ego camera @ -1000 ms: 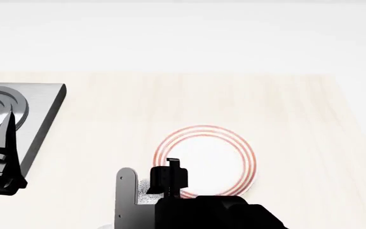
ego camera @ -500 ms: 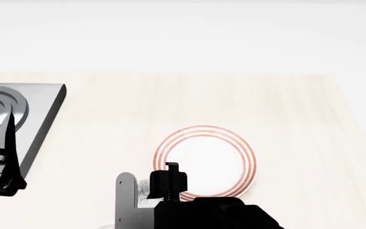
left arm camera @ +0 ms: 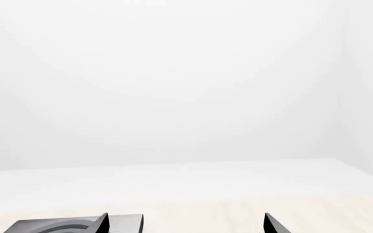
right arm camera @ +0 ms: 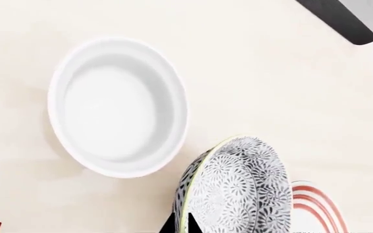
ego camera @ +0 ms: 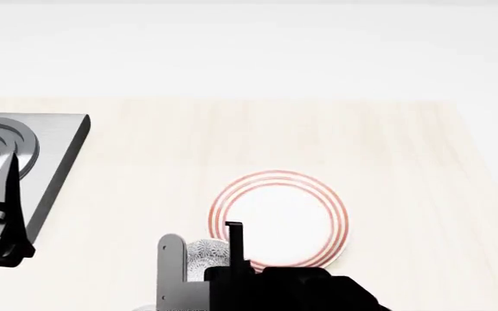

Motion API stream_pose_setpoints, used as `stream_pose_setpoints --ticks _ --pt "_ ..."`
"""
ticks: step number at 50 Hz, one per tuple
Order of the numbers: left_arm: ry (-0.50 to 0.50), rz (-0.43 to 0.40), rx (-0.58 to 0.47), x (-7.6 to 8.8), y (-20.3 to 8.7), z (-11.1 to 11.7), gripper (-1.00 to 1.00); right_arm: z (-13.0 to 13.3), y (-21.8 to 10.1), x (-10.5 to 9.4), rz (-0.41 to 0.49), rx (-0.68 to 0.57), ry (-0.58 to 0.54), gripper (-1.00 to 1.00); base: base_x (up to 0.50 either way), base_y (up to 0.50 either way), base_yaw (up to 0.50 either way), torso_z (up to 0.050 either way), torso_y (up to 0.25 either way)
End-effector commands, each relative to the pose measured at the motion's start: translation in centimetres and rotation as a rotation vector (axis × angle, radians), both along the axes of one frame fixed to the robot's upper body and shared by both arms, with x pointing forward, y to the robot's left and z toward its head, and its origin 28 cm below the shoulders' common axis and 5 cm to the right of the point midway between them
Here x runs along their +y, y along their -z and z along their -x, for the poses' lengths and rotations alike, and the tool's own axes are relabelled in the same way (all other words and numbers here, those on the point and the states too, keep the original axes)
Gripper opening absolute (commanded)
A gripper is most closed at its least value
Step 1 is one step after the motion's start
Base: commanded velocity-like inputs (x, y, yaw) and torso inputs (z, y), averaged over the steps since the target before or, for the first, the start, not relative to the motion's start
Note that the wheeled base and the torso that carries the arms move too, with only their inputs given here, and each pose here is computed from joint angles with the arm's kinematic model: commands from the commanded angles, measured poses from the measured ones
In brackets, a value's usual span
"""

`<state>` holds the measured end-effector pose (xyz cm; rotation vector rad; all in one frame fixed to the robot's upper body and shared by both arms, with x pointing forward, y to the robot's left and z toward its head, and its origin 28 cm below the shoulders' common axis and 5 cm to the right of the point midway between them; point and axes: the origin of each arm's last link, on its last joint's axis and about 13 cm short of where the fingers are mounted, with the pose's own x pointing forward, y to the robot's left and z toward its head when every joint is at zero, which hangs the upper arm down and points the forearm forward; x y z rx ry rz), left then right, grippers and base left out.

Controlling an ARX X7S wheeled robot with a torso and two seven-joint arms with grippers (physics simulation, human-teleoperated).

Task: Pick the akita bowl between the plate and the ramekin and place it on the plate.

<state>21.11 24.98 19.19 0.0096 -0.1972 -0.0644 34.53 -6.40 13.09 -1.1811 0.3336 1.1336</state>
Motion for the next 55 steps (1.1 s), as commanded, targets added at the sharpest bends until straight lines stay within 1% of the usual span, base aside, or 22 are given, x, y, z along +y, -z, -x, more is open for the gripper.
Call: stream_pose_setpoints --ticks 1,7,15,27,36,42,46,55 --pt "-0.003 0.002 -0.004 0.1 -0.1 0.1 1.00 -0.2 0.7 -0.6 0.081 -0.091 0.000 -1.00 0.00 0.00 0.00 0.000 0.000" --pt "-0.002 0.004 -0.008 0.1 -0.2 0.1 1.00 -0.3 -1.0 -0.7 0.096 -0.159 0.000 -1.00 0.00 0.00 0.00 -0.002 0.000" --pt "0.001 0.004 -0.013 0.0 -0.4 0.2 1.00 -0.6 -4.1 -1.1 0.103 -0.281 0.019 -1.00 0.00 0.00 0.00 0.000 0.000" --pt "0.005 0.008 -0.017 0.0 -0.5 0.4 1.00 0.1 -7.8 -1.7 0.093 -0.372 0.038 -1.00 0.00 0.00 0.00 0.000 0.000" --pt "0.009 0.006 -0.021 -0.1 -0.6 0.5 1.00 0.3 -9.1 -2.1 0.081 -0.414 0.054 -1.00 0.00 0.00 0.00 0.000 0.000" --pt "0.008 0.007 -0.022 -0.1 -0.6 0.5 1.00 0.2 -9.2 -2.6 0.087 -0.424 0.072 -1.00 0.00 0.00 0.00 0.000 0.000" --pt "0.009 0.006 -0.022 -0.1 -0.6 0.6 1.00 -0.1 -9.0 -2.9 0.083 -0.432 0.091 -1.00 0.00 0.00 0.00 0.000 0.000" --pt "0.013 0.004 -0.019 -0.2 -0.5 0.5 1.00 -1.7 -8.5 -4.0 0.076 -0.479 0.170 -1.00 0.00 0.00 0.00 0.000 0.000"
